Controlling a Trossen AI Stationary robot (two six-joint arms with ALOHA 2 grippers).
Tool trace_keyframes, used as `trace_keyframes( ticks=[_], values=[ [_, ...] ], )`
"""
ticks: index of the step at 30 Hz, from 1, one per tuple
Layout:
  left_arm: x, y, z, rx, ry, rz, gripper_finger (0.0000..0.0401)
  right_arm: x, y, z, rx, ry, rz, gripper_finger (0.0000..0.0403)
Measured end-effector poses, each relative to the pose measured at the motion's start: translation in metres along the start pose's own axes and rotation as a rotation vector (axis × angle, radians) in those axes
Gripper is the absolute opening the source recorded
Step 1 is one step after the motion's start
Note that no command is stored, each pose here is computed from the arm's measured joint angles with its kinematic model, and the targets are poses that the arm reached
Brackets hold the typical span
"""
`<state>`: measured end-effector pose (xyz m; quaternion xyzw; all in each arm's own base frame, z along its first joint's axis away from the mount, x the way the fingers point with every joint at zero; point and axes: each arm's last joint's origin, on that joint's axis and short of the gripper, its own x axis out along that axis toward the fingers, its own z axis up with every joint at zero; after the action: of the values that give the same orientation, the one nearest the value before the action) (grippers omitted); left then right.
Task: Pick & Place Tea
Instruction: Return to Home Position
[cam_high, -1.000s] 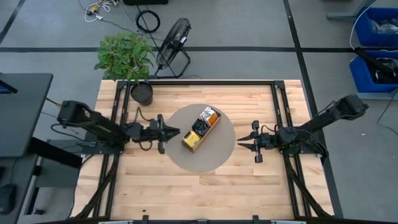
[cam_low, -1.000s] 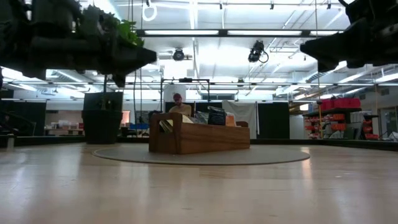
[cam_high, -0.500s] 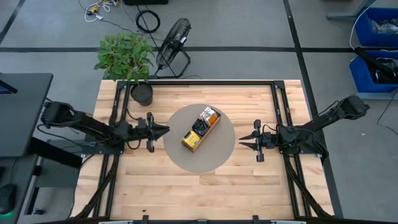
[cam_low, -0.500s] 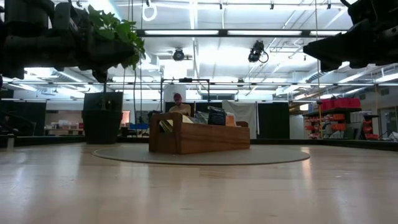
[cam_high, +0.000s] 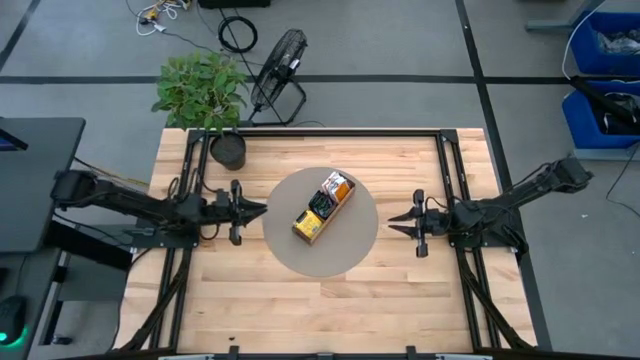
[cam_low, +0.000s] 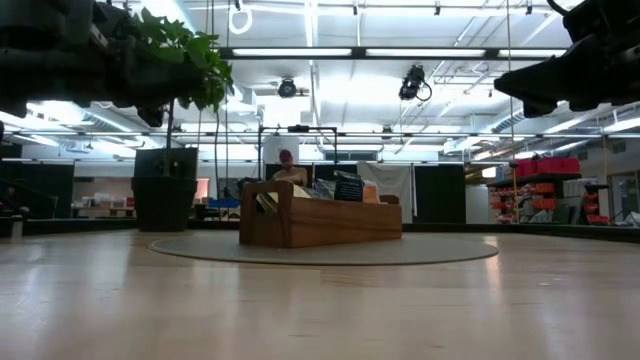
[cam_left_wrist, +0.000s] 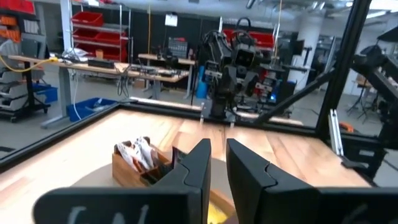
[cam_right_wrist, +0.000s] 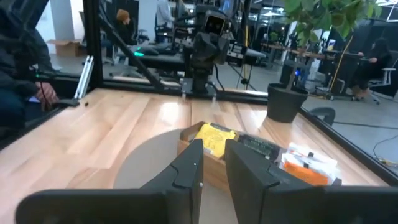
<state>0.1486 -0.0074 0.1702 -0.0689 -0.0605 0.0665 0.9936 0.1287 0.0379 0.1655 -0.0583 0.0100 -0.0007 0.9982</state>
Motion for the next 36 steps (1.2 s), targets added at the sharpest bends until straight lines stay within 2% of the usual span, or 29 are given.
trace_keyframes(
  ticks=[9, 14, 17, 20, 25, 32, 36],
  values=[
    [-0.015, 0.003, 0.005, -0.007, 0.04, 0.001, 0.0053, -0.01, -0.004, 0.005, 0.012, -0.033, -0.003, 0.0075],
    [-0.023, 0.005, 0.006, -0.004, 0.062, 0.003, 0.0053, -0.015, -0.005, 0.005, 0.02, -0.035, 0.034, 0.0075],
    [-0.027, 0.004, 0.008, 0.003, 0.052, -0.058, 0.0053, -0.018, -0.004, 0.006, 0.027, -0.057, 0.121, 0.0075],
    [-0.03, 0.002, 0.011, 0.008, 0.032, -0.124, 0.0053, -0.022, -0.005, 0.008, 0.016, -0.074, 0.139, 0.0075],
    [-0.033, 0.003, 0.012, 0.022, 0.032, -0.127, 0.0053, -0.027, -0.007, 0.01, 0.0, -0.109, 0.134, 0.0075],
    [-0.036, 0.005, 0.01, 0.023, 0.054, -0.119, 0.0053, -0.034, -0.01, 0.005, 0.002, -0.08, 0.128, 0.0075],
    [-0.038, 0.004, 0.01, 0.037, 0.059, -0.186, 0.0053, -0.037, -0.009, 0.005, 0.012, -0.094, 0.196, 0.0075]
  ],
)
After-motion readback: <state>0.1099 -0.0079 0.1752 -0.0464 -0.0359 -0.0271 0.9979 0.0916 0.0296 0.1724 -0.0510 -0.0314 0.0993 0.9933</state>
